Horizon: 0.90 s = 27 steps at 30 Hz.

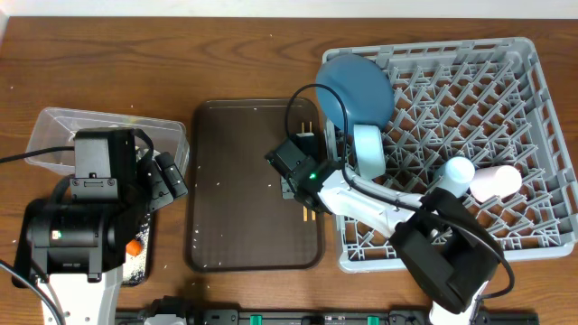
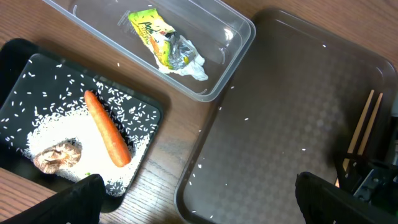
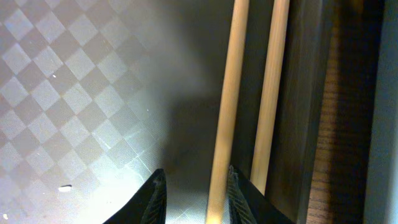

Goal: Sort waste into correct bins and load items into the dishwasher rack
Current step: 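Reach the right gripper to the chopsticks on the brown tray and grasp one, then carry the chopstick right and release it into the rack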

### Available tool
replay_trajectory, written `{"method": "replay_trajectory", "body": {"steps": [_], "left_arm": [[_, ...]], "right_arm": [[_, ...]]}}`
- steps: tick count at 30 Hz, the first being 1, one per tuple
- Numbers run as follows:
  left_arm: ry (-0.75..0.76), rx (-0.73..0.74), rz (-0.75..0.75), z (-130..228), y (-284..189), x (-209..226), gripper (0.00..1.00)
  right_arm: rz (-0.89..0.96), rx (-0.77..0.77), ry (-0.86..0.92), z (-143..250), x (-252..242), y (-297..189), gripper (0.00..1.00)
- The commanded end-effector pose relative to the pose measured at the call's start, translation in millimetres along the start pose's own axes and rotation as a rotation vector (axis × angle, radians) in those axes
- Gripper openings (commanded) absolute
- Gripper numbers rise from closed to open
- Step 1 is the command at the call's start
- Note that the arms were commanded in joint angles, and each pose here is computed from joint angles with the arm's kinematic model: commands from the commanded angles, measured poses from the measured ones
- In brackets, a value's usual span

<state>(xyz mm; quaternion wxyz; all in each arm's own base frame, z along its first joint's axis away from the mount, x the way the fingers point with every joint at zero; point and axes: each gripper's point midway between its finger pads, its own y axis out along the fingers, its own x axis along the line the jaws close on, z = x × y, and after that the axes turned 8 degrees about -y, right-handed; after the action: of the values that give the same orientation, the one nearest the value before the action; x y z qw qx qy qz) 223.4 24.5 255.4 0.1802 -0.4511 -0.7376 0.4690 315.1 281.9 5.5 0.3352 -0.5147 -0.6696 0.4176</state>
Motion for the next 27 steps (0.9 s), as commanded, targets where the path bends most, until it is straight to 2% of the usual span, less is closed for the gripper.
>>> {"method": "replay_trajectory", "body": {"steps": [1,4,5,6,9,13,20,24,27], "left_arm": [[-0.015,-0.012,-0.011,-3,-1,2,0.98],[-0.015,-0.012,-0.011,-3,-1,2,0.98],[-0.015,-0.012,-0.011,-3,-1,2,0.98],[-0.015,-0.012,-0.011,-3,-1,2,0.98],[-0.015,-0.012,-0.011,-3,-1,2,0.98],[-0.015,-0.012,-0.011,-3,-1,2,0.98],[-0.015,-0.012,-0.011,-3,-1,2,0.98],[-0.015,-0.012,-0.011,-3,-1,2,0.98],[-0.015,-0.012,-0.011,-3,-1,2,0.98]], "right_arm": [[0.008,0.031,0.041,5,-1,11,0.26],[0.010,0.048,0.074,8,-4,18,0.20],[0.004,0.051,0.078,7,-4,18,0.14],[-0.002,0.053,0.082,7,-5,19,0.01],[-0.013,0.038,0.056,0,-3,17,0.01],[-0.073,0.019,-0.074,-14,15,1,0.01],[-0.204,-0.101,-0.331,-53,52,-89,0.01],[-0.238,-0.202,-0.308,-75,43,-147,0.01],[-0.216,-0.254,-0.256,-89,7,-183,0.01]]}}
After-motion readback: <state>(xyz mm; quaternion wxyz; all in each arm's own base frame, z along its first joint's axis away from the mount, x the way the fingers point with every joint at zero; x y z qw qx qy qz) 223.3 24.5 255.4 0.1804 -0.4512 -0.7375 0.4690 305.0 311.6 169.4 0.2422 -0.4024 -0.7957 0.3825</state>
